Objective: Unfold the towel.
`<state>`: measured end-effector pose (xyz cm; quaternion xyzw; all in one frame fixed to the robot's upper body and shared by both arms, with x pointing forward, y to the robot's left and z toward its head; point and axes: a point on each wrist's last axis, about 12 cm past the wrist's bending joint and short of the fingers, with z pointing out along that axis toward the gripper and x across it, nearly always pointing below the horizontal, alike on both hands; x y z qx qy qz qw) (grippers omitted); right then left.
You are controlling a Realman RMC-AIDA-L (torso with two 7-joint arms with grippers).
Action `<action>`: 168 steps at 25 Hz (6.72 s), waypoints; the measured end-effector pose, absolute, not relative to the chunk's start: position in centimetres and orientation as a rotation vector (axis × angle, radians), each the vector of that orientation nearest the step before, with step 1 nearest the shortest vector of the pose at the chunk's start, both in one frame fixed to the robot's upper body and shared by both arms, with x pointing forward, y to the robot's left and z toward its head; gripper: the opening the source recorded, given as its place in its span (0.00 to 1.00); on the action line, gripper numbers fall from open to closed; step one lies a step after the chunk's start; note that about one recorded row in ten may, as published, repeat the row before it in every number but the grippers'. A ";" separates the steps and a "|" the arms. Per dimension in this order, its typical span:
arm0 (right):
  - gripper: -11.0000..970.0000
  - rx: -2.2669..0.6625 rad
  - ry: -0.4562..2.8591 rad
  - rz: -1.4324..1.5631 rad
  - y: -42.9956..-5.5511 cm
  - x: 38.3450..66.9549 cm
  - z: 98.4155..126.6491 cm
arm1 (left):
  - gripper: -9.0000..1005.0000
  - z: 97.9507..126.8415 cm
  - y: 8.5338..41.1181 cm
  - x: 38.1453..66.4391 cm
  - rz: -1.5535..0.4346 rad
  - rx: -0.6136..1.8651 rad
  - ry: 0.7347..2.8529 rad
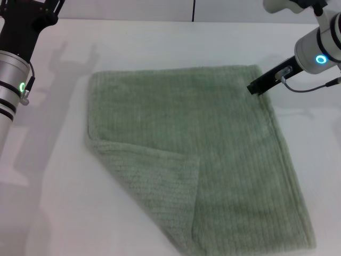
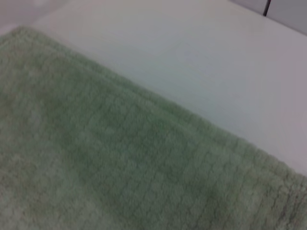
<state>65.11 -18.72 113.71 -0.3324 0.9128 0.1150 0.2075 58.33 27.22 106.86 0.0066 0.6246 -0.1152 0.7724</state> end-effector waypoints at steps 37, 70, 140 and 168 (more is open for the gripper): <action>0.04 -1.092 2.545 0.265 -18.5 65.1 110.8 | 0.80 106.8 26.9 57.7 -0.281 0.001 1.332; 0.05 -1.102 2.531 0.256 -18.4 65.2 110.7 | 0.80 114.6 27.7 59.4 -1.036 0.335 1.482; 0.07 -1.108 2.527 0.248 -18.3 65.3 110.9 | 0.76 108.7 16.1 56.3 -0.841 1.436 1.975; 0.08 -1.109 2.526 0.252 -18.2 65.3 110.9 | 0.26 107.9 15.2 55.9 -0.797 1.521 1.994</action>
